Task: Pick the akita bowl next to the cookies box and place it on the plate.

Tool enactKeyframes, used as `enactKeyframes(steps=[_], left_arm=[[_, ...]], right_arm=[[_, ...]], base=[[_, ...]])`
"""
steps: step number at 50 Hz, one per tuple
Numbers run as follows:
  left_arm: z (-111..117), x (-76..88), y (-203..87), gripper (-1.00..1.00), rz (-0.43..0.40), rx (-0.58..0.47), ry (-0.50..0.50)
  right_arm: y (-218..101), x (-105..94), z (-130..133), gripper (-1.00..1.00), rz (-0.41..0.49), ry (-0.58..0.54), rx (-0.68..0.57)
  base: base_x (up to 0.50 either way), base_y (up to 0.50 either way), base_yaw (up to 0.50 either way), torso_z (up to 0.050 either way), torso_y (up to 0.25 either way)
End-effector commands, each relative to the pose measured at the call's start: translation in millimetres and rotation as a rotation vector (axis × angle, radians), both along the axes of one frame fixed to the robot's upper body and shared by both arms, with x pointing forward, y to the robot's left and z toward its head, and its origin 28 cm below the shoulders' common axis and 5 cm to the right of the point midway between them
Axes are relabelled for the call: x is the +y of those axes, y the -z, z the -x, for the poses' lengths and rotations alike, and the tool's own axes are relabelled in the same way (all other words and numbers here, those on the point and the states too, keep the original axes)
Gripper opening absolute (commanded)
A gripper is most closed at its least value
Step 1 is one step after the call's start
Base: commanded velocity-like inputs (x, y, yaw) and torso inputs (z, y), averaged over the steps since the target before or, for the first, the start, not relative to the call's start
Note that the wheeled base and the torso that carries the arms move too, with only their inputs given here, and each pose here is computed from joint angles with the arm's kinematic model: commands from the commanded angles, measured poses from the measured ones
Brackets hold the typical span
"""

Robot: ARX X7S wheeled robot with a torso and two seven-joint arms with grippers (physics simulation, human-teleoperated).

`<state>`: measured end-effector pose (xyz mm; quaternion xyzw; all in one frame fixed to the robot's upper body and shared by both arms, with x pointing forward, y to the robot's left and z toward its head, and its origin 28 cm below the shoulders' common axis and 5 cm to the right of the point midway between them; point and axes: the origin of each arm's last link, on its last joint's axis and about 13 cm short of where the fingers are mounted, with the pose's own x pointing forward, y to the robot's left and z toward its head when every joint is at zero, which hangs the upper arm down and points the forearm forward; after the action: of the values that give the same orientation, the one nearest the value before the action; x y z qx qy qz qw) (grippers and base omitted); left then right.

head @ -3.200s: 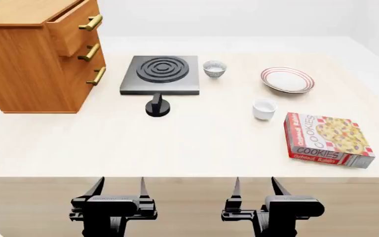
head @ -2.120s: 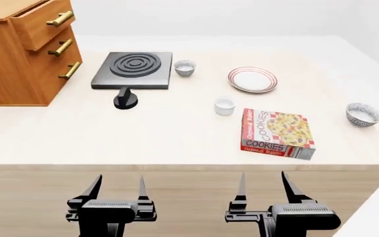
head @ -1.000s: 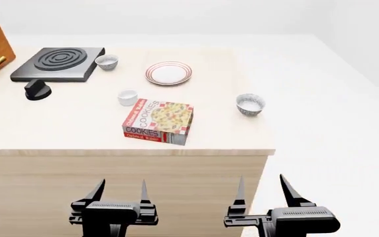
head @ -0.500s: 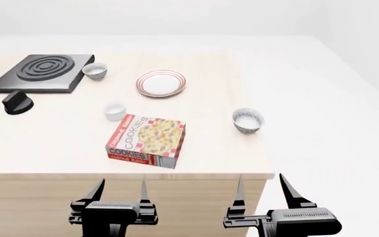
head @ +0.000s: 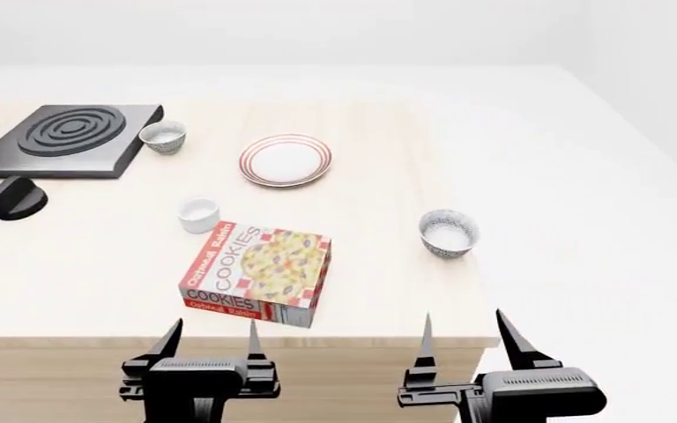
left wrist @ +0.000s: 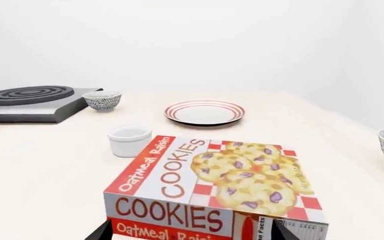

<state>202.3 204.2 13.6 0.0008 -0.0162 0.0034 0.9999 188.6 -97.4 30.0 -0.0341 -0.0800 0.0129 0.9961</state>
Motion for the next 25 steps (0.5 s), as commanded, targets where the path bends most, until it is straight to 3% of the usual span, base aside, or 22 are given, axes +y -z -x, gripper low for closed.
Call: enactKeyframes(steps=[1, 7, 14, 21, 25], left_arm=[[-1.5, 0.2, -1.9, 1.00, 0.002, 0.020, -0.003], [-1.8, 1.3, -5.6, 1.00, -0.001, -0.026, -0.031], [1.3, 4.5, -42.9, 1.00, 0.017, -0.253, -0.057], [0.5, 6.1, -55.8, 1.00, 0.024, -0.316, -0.080], [2.4, 7.2, -57.8, 1.00, 0.034, -0.347, -0.075]], right_arm=[[-0.2, -0.8, -3.0, 1.00, 0.003, 0.002, 0.017], [-3.0, -1.6, -3.0, 1.00, 0.014, 0.012, 0.005], [-41.2, -5.0, -4.1, 1.00, 0.072, 0.059, -0.151], [-53.4, -5.1, -4.9, 1.00, 0.112, 0.070, -0.247], [-57.2, -4.1, -2.3, 1.00, 0.135, 0.074, -0.291]], base=[[0.00, 0.00, 0.00, 0.000, 0.000], [0.00, 0.00, 0.00, 0.000, 0.000], [0.00, 0.00, 0.00, 0.000, 0.000], [0.03, 0.00, 0.00, 0.000, 0.000], [0.42, 0.00, 0.00, 0.000, 0.000]])
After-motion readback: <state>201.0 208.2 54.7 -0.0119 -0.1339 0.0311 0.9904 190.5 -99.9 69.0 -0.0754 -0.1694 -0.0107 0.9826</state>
